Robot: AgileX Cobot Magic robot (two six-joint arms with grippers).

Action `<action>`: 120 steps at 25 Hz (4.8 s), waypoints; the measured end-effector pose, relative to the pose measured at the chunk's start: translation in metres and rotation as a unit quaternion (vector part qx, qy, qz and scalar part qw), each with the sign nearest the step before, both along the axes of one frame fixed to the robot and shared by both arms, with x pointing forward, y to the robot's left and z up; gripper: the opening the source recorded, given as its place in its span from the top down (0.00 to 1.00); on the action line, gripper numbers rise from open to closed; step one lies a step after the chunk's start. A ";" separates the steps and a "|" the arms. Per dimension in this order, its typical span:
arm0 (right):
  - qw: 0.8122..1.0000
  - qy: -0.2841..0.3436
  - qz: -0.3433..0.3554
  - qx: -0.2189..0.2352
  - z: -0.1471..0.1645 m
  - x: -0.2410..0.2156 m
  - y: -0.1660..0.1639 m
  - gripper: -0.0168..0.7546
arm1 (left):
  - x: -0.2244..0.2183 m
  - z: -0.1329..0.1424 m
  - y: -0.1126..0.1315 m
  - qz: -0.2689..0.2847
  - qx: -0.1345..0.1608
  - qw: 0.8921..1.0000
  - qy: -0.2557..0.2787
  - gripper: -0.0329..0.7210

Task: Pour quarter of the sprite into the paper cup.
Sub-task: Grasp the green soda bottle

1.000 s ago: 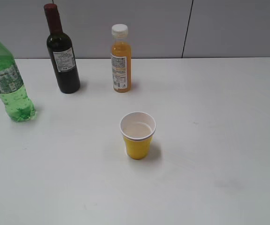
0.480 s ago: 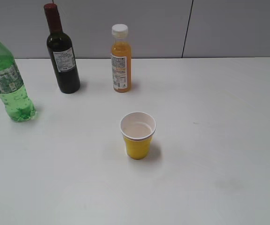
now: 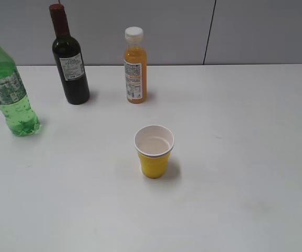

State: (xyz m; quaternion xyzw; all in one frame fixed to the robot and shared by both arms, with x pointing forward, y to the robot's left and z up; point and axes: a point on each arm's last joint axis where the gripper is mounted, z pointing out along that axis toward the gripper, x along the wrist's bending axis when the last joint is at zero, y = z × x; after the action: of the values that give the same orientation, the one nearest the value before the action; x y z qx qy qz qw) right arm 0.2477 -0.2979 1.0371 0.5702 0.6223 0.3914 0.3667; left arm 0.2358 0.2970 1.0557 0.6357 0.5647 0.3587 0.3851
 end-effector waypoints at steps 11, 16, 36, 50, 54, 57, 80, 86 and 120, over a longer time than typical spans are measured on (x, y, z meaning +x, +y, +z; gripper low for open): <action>1.000 0.000 0.000 0.000 0.000 0.000 0.000 0.21 | 0.000 0.000 0.000 0.000 0.000 1.000 0.000 0.18; 1.000 0.000 0.000 0.000 0.000 0.000 0.000 0.21 | 0.000 0.000 0.000 0.000 0.000 1.000 0.000 0.18; 1.000 0.000 0.000 0.000 0.000 0.000 0.000 0.21 | 0.031 0.024 0.000 0.007 -0.006 0.997 -0.076 0.13; 1.000 0.000 0.000 0.000 0.000 0.000 0.000 0.21 | 0.143 -0.012 0.000 0.038 -0.026 0.987 -0.156 0.13; 1.000 0.000 0.000 0.000 0.000 0.000 0.000 0.21 | 0.170 -0.028 -0.001 0.044 -0.029 0.989 -0.135 0.14; 1.000 0.000 0.000 0.000 0.000 0.000 0.000 0.21 | 0.187 -0.039 -0.006 0.038 -0.040 0.990 -0.131 0.14; 1.000 0.001 0.000 0.000 0.000 0.000 0.000 0.21 | 0.248 -0.125 -0.018 0.042 -0.027 0.993 -0.104 0.15; 1.000 0.001 0.000 0.000 0.000 0.000 0.000 0.21 | 0.263 -0.137 -0.019 0.047 -0.025 0.995 -0.088 0.15; 1.000 0.001 0.000 0.000 0.000 0.000 0.000 0.21 | 0.343 -0.181 -0.023 0.086 -0.036 0.990 -0.102 0.12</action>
State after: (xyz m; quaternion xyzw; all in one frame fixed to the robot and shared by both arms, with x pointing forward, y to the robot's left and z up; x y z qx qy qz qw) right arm 0.2477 -0.2979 1.0370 0.5705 0.6224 0.3911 0.3663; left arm 0.5784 0.2741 0.8750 0.5302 0.5879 0.4327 0.4312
